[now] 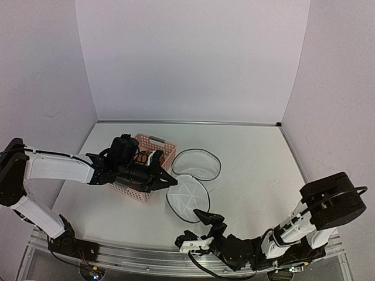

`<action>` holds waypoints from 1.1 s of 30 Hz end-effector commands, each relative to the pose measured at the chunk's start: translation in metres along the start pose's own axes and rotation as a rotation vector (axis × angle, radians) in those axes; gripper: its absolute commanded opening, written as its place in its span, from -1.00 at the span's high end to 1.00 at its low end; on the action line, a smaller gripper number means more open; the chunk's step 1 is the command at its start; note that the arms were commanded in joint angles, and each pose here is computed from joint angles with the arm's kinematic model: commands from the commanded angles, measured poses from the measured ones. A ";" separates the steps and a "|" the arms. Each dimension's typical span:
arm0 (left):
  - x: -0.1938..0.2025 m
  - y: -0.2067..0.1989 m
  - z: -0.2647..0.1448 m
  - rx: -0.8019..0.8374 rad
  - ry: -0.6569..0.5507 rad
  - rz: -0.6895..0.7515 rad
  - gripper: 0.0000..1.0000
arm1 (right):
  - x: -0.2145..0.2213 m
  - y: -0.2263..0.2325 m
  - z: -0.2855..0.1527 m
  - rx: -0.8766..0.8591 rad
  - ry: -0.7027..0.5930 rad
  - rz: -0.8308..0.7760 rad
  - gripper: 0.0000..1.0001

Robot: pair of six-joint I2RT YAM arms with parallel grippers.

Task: Unzip the laundry bag and remove the bra
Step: Pass from the left arm to the right

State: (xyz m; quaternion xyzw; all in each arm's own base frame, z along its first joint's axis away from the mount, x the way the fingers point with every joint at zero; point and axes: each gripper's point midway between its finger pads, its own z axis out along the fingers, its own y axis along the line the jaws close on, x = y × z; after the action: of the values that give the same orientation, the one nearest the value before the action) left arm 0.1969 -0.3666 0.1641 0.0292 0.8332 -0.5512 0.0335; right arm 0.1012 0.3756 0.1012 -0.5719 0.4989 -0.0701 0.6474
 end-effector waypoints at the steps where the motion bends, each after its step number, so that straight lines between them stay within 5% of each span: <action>1: -0.006 -0.030 -0.012 0.095 -0.042 0.027 1.00 | -0.027 -0.036 0.006 0.189 -0.050 0.073 -0.71; 14: 0.001 -0.026 -0.016 0.106 -0.040 0.011 1.00 | -0.023 -0.047 0.023 0.260 -0.002 0.046 -0.33; 22: 0.004 -0.023 -0.017 0.114 -0.038 -0.002 1.00 | -0.019 -0.051 0.028 0.285 0.014 0.036 0.27; 29: 0.003 -0.021 -0.016 0.114 -0.037 -0.007 1.00 | -0.021 -0.057 0.027 0.314 0.014 0.021 1.00; 33: 0.003 -0.021 -0.015 0.113 -0.038 -0.009 0.96 | -0.022 -0.060 0.026 0.321 0.014 0.015 1.00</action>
State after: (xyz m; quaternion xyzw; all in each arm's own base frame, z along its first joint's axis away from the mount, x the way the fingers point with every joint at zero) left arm 0.1906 -0.3575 0.1627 -0.0013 0.8231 -0.5674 0.0241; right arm 0.1365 0.3856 0.1368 -0.4934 0.4827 -0.1648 0.7045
